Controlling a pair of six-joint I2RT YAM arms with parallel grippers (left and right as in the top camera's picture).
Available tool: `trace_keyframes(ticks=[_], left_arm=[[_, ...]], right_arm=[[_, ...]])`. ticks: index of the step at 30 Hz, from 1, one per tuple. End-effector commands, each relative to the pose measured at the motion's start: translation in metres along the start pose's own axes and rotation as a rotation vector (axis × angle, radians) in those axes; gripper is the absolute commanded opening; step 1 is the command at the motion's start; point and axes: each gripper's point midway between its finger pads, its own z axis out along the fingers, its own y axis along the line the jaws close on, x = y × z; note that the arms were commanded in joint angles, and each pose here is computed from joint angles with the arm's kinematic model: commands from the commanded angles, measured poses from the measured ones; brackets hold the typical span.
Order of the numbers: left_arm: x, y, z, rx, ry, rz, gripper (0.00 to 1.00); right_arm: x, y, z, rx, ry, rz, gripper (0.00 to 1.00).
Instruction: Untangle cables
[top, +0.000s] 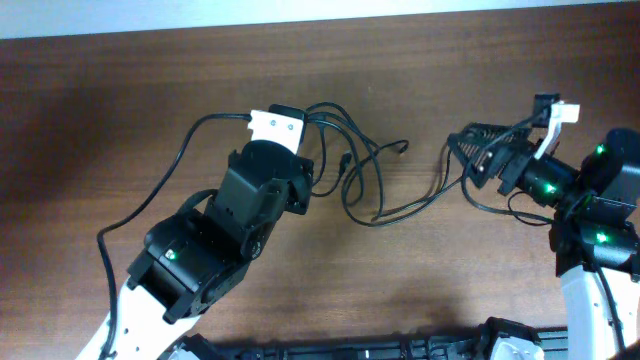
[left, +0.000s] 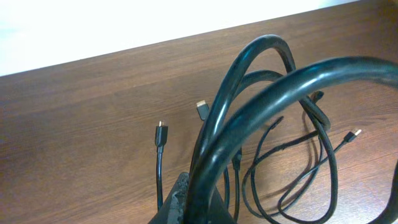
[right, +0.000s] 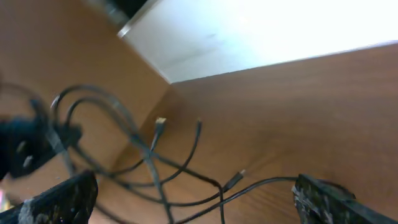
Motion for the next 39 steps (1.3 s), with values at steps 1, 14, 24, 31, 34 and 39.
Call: trace_keyframes(ticks=[1, 14, 24, 31, 34, 39], left_arm=[[-0.012, 0.007, -0.009, -0.020, -0.047, 0.039, 0.00], [-0.015, -0.083, 0.020, 0.400, -0.009, 0.045, 0.00], [-0.019, -0.108, 0.008, 0.560, -0.039, 0.125, 0.00], [-0.020, -0.116, 0.003, 0.612, -0.045, 0.127, 0.00], [-0.019, -0.121, 0.000, 0.642, -0.041, 0.131, 0.00], [-0.018, -0.123, -0.001, 0.644, -0.045, 0.146, 0.00]], right_arm=[[0.009, 0.041, -0.006, -0.229, 0.042, -0.227, 0.98], [0.016, 0.085, -0.001, -0.441, 0.070, -0.408, 0.98], [0.004, 0.077, 0.006, -0.387, 0.027, -0.485, 0.99], [0.002, 0.065, 0.019, -0.332, 0.025, -0.458, 0.99], [0.003, 0.056, 0.033, -0.285, 0.028, -0.439, 0.99], [0.012, 0.056, 0.044, -0.308, 0.060, -0.412, 0.88]])
